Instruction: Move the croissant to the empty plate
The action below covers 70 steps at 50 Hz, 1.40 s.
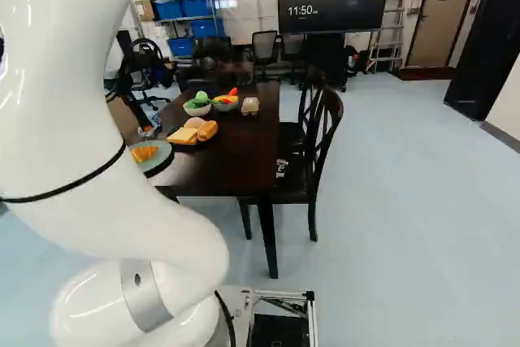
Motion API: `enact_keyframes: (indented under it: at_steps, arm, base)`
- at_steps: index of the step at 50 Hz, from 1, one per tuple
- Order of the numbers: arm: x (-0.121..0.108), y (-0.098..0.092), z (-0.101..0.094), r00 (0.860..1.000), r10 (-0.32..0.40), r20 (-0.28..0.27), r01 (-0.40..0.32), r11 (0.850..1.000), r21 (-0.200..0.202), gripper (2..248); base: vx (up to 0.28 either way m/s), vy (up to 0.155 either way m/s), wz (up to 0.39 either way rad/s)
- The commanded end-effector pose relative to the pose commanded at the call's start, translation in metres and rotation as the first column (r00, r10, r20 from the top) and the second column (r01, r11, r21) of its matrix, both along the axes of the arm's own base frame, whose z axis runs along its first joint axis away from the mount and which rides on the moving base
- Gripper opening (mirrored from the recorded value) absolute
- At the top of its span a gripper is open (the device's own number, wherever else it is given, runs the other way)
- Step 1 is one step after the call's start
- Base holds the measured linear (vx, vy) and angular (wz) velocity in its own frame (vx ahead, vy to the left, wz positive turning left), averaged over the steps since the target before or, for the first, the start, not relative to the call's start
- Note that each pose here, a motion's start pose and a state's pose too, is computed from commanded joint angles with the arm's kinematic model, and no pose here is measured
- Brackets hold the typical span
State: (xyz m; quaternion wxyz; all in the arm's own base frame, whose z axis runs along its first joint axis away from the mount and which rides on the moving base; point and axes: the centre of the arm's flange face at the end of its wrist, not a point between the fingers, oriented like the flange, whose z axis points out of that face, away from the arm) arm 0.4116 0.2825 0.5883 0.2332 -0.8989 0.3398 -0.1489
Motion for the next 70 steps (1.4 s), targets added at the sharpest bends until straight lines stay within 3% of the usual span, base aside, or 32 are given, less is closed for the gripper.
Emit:
enact_keyframes:
  at_steps: [38, 70]
  arm:
    - [-0.014, -0.078, 0.046, 0.988, -0.127, 0.083, 0.123, 0.991, 0.056, 247]
    - [0.009, -0.13, 0.046, 0.964, -0.253, 0.083, 0.249, 0.967, 0.056, 247]
  base:
    - [0.0, 0.0, 0.0]
    - [0.0, 0.0, 0.0]
